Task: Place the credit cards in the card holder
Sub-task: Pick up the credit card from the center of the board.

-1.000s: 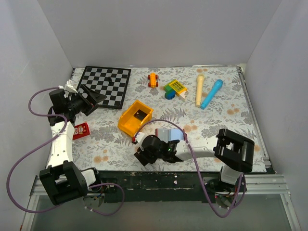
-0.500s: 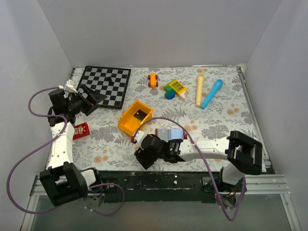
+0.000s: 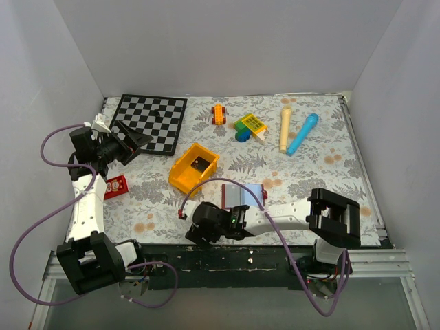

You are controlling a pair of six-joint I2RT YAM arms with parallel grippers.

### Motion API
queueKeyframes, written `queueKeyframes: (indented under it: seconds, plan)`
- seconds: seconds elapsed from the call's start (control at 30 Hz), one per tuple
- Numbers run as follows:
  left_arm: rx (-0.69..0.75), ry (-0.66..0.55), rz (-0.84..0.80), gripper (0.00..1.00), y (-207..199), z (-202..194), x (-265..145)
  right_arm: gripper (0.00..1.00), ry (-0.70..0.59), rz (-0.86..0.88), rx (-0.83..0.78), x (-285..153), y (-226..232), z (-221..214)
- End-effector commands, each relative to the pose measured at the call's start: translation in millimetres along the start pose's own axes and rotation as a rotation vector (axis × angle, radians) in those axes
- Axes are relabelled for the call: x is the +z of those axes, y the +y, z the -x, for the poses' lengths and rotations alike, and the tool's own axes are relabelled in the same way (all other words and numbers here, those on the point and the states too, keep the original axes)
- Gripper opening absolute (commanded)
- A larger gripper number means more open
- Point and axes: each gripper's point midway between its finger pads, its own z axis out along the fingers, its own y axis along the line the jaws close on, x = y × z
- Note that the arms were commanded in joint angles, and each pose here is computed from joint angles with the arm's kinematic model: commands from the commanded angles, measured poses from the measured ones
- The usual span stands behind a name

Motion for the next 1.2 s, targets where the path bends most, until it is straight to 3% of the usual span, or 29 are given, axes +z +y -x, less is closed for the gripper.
queueKeyframes:
  seconds: [0.0,0.6,1.17]
  plan:
    - [0.025,-0.013,-0.023,0.88,-8,0,-5,0.9,-0.024,0.053,-0.015,3,13,11]
    - [0.022,-0.006,-0.02,0.88,-4,-2,-2,0.89,0.075,0.049,-0.093,11,31,-9]
    - [0.009,0.003,-0.021,0.87,-1,-3,0,0.89,0.012,-0.111,-0.138,4,11,19]
